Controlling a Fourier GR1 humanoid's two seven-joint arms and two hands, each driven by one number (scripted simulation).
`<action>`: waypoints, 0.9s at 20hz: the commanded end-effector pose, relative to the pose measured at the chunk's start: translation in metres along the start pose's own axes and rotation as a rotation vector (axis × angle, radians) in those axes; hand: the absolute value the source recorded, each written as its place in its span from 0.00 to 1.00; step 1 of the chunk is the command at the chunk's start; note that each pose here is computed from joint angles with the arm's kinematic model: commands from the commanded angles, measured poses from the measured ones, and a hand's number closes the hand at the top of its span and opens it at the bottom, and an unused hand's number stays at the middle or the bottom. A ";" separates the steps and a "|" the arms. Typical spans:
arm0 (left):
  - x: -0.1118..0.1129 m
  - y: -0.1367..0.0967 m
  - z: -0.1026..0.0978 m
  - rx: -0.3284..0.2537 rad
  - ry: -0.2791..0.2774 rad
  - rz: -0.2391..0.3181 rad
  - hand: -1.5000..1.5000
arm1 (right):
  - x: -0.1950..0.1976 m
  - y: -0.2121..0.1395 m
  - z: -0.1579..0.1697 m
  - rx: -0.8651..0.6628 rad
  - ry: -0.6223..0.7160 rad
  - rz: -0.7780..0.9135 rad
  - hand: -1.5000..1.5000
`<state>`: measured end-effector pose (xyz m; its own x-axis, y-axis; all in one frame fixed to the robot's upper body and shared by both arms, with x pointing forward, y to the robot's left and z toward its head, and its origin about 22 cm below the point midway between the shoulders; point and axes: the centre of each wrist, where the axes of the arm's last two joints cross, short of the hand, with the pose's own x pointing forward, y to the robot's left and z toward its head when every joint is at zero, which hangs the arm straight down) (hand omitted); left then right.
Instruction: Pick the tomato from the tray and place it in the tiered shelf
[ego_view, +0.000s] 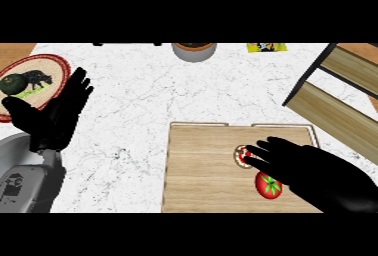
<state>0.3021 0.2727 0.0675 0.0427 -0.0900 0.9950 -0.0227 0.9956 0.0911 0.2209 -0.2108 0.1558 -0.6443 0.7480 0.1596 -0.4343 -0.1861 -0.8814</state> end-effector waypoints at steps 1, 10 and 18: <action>0.001 -0.006 0.016 -0.011 0.003 0.005 0.50 | 0.008 0.005 0.007 -0.002 0.037 0.048 0.00; 0.003 0.002 0.009 0.005 0.022 0.005 0.50 | 0.009 0.044 0.002 0.029 0.051 0.055 0.00; -0.016 0.004 0.009 -0.005 -0.002 0.003 0.50 | -0.014 0.059 -0.019 0.004 0.037 0.035 0.00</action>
<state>0.2979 0.2785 0.0587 0.0487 -0.0863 0.9951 -0.0192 0.9960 0.0873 0.2141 -0.2156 0.1078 -0.6280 0.7707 0.1080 -0.4233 -0.2218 -0.8784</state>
